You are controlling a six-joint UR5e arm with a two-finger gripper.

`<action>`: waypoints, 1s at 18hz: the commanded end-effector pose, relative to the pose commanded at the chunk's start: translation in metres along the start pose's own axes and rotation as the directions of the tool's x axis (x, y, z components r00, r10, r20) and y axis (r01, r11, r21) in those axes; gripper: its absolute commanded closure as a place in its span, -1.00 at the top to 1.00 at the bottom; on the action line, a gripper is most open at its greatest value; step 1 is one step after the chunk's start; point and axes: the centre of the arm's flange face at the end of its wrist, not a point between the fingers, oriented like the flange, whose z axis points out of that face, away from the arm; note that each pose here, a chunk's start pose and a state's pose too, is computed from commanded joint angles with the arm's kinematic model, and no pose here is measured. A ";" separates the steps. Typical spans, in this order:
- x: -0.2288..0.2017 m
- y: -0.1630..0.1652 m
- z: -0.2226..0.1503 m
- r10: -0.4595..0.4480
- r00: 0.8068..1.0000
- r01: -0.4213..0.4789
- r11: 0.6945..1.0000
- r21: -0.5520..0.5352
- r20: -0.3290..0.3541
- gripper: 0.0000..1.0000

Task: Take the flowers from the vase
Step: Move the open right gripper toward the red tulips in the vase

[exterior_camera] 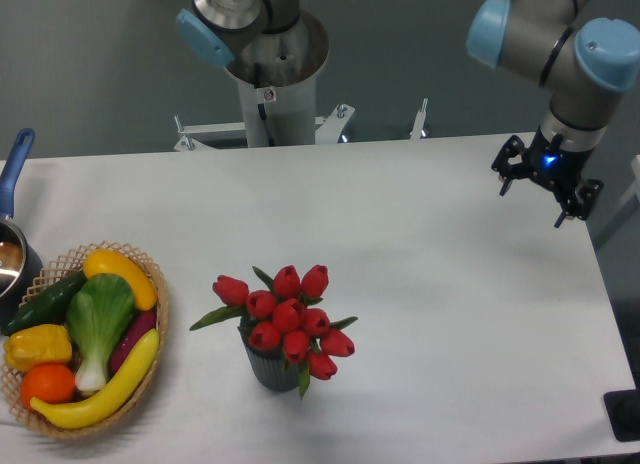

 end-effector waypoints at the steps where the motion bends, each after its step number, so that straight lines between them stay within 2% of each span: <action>1: 0.002 0.000 0.000 0.000 1.000 0.000 1.000 0.000 -0.001 1.00; 8: 0.007 0.000 0.007 -0.003 1.000 0.003 1.000 0.015 -0.016 1.00; 11: 0.018 -0.003 0.016 -0.051 0.998 0.055 0.991 0.123 -0.037 1.00; 14: 0.033 -0.013 0.004 -0.190 0.982 0.189 0.941 0.281 -0.022 1.00; 16: 0.039 -0.026 -0.002 -0.258 0.966 0.250 0.911 0.328 -0.020 1.00; 18: 0.043 -0.047 -0.001 -0.283 0.958 0.281 0.887 0.367 -0.049 1.00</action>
